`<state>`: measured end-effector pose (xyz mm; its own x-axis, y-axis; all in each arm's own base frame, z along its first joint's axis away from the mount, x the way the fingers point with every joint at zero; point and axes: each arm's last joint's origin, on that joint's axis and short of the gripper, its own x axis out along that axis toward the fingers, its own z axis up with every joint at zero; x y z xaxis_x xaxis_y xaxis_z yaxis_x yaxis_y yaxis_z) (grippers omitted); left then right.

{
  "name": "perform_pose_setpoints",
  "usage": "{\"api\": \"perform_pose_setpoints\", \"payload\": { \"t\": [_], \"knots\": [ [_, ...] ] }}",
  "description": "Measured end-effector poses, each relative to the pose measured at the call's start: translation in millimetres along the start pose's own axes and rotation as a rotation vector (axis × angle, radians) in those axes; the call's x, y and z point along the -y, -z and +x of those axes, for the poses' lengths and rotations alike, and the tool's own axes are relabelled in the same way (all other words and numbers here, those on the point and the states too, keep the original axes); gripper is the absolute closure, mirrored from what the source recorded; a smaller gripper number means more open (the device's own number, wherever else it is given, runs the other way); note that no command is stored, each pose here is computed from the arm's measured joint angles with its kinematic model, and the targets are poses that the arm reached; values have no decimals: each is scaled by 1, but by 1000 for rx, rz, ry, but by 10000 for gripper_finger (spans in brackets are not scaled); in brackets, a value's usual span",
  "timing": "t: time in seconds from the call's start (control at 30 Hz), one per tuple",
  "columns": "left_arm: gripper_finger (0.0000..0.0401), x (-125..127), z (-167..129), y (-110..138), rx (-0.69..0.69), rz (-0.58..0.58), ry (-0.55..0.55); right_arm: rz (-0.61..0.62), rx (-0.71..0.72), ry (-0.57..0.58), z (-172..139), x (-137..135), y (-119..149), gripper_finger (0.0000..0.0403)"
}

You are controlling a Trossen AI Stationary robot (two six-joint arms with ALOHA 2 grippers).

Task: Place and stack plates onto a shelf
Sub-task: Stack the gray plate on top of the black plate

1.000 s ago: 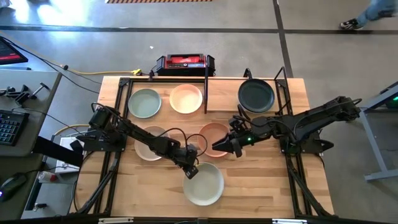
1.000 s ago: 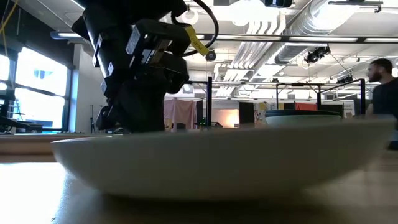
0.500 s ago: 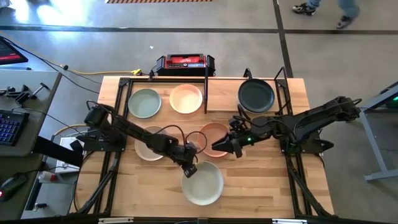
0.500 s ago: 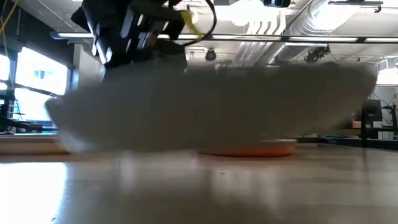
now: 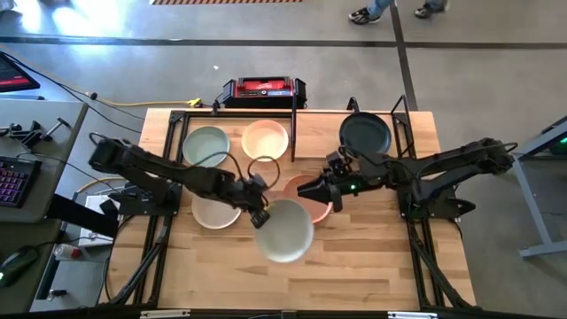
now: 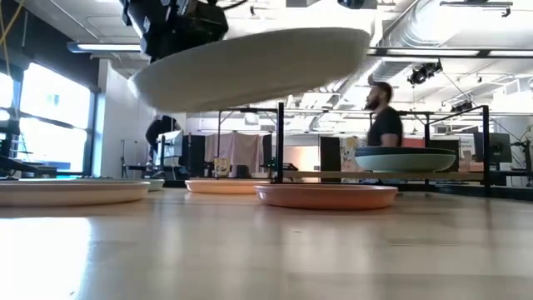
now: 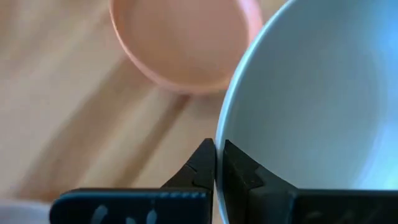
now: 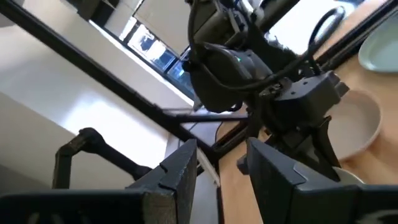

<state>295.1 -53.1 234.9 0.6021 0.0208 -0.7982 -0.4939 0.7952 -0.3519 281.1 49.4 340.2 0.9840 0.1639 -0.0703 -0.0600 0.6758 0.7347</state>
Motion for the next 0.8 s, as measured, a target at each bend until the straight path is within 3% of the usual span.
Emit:
{"api": "perform_pose_setpoints", "payload": {
  "t": [0.2,0.53,0.8],
  "knots": [
    [400,-22,-31,-12,58,12,-85,-111,75,1,-1,-4,-25,279],
    [400,-48,-68,-31,177,26,-110,-266,193,38,-11,-16,-72,279],
    [400,-69,-88,-43,248,30,-150,-342,250,299,-24,-10,-104,279]
  ]
}}
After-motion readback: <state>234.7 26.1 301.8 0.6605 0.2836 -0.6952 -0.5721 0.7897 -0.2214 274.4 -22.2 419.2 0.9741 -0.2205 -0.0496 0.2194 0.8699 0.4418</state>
